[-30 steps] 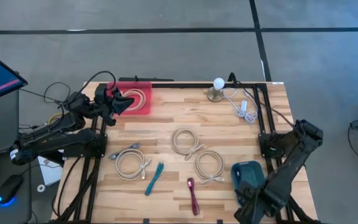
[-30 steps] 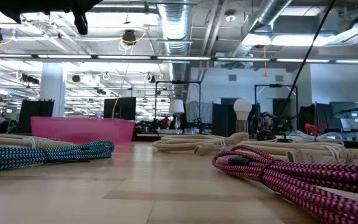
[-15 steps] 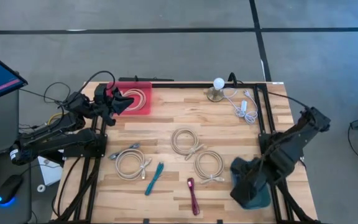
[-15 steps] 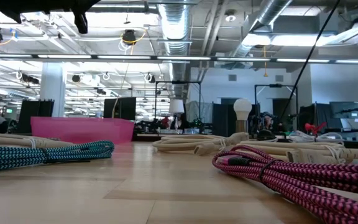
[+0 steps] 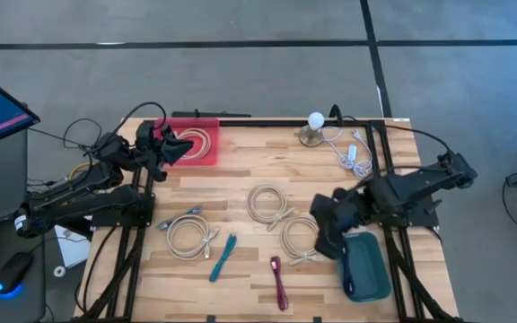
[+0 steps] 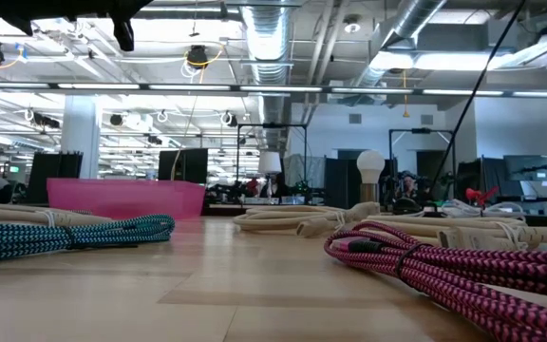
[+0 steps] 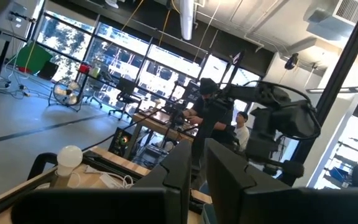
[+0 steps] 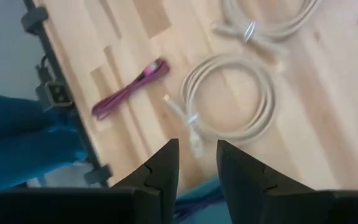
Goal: Pick & Place USB Port
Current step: Put the brown USB cable into the red bin
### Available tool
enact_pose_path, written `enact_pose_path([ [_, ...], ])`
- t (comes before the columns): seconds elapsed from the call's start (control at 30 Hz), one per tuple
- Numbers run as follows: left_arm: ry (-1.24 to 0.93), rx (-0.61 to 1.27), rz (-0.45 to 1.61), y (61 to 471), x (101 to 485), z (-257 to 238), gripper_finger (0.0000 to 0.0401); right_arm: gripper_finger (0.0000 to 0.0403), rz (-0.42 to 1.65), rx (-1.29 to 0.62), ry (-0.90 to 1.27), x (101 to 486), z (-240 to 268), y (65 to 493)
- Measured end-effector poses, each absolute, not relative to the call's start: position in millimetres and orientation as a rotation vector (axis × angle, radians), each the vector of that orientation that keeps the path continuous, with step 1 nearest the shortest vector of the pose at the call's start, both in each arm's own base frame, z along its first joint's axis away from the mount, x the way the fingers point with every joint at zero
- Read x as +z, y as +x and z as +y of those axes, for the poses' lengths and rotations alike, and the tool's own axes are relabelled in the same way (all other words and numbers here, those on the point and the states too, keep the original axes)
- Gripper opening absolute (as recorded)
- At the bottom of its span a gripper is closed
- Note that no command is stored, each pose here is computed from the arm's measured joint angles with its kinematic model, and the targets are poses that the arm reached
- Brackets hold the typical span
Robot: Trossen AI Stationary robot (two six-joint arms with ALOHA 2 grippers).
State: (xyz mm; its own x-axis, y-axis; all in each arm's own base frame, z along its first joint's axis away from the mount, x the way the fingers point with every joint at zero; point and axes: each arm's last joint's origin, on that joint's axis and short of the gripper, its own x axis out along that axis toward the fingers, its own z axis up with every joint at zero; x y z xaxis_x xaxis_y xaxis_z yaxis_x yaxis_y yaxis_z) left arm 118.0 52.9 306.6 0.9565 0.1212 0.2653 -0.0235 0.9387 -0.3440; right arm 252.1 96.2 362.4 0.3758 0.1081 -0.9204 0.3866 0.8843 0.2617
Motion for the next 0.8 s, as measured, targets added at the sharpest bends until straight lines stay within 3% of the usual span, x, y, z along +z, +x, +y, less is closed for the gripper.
enact_pose_path([
  [0.47, -0.346, 0.075, -0.286, 118.0, 306.4, 52.9, 0.0046, 0.0101, 1.004, -0.125, 0.383, 357.6, 52.5, 300.1],
  [0.8, -0.347, 0.074, -0.283, 118.1, 306.1, 52.9, 0.0046, 0.0101, 1.207, -0.044, 0.214, 303.5, 51.3, 337.6],
])
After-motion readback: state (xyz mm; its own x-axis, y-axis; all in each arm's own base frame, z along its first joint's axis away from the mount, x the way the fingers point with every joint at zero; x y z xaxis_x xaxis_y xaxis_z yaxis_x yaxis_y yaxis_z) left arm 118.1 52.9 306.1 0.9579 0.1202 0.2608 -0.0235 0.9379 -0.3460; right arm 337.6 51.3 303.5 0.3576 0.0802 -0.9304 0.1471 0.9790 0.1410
